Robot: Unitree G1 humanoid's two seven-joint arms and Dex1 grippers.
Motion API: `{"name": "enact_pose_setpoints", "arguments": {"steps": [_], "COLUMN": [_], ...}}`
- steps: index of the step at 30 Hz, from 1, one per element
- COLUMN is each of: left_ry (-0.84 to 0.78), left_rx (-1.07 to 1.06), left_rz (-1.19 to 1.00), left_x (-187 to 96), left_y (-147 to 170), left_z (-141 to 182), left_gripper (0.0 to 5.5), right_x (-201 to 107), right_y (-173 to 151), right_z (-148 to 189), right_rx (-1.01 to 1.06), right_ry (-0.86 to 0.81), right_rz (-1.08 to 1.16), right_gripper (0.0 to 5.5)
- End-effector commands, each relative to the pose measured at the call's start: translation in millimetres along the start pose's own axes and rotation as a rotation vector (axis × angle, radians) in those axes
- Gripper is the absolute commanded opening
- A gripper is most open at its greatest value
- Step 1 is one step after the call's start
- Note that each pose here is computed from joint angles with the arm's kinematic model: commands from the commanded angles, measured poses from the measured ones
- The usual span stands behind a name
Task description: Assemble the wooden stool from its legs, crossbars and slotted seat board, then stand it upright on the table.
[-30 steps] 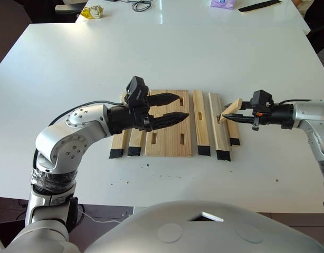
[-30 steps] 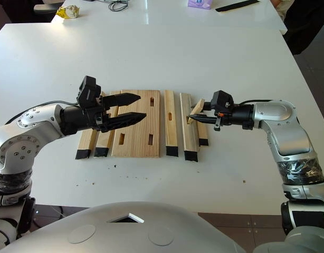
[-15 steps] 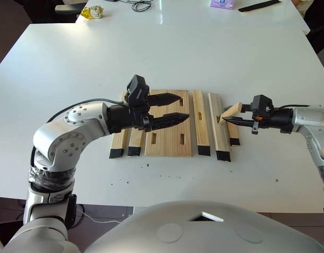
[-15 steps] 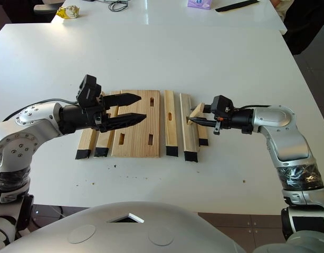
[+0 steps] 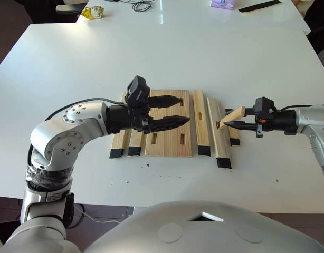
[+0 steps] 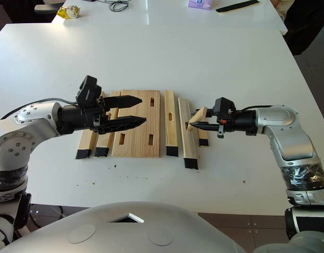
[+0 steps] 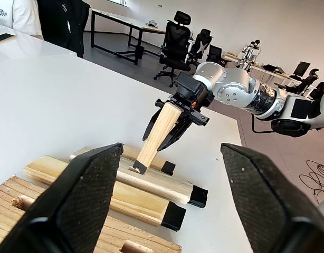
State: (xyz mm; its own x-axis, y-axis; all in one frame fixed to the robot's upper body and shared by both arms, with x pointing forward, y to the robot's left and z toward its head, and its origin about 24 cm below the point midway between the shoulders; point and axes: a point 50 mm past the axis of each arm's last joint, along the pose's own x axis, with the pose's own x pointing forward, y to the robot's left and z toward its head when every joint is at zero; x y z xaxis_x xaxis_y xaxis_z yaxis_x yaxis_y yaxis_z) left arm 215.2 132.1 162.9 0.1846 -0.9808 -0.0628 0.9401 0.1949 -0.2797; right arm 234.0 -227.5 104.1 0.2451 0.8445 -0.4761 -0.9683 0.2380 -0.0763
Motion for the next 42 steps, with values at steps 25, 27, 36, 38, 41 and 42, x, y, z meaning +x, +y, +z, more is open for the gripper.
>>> {"name": "enact_pose_setpoints", "arguments": {"steps": [25,27,36,38,41,42], "left_ry": [0.01,0.013,0.048,0.061,0.081,0.086], "left_rx": [0.015,0.016,0.001,-0.002,-0.004,-0.004], "left_rz": [-0.037,-0.042,-0.097,-0.113,-0.146,-0.156], "left_x": [2.7,2.8,3.4,3.7,5.3,6.0], "left_y": [-2.1,-2.2,-3.6,-3.3,-3.0,-3.0], "left_z": [4.3,4.8,5.8,6.4,8.0,8.7], "left_gripper": [3.46,3.46,3.46,3.46,3.46,3.46], "right_x": [8.2,8.6,11.3,13.4,14.8,14.9], "right_y": [-5.8,-7.8,-0.9,3.7,11.8,13.2], "right_z": [16.1,13.7,-10.3,-17.7,-28.7,-30.6], "right_rx": [-0.122,-0.113,0.009,0.057,0.122,0.144], "right_ry": [0.069,0.077,0.086,0.08,0.08,0.077], "right_rz": [0.115,0.129,0.183,0.199,0.218,0.222], "right_gripper": [1.31,1.31,1.31,1.31,1.31,1.31]}}
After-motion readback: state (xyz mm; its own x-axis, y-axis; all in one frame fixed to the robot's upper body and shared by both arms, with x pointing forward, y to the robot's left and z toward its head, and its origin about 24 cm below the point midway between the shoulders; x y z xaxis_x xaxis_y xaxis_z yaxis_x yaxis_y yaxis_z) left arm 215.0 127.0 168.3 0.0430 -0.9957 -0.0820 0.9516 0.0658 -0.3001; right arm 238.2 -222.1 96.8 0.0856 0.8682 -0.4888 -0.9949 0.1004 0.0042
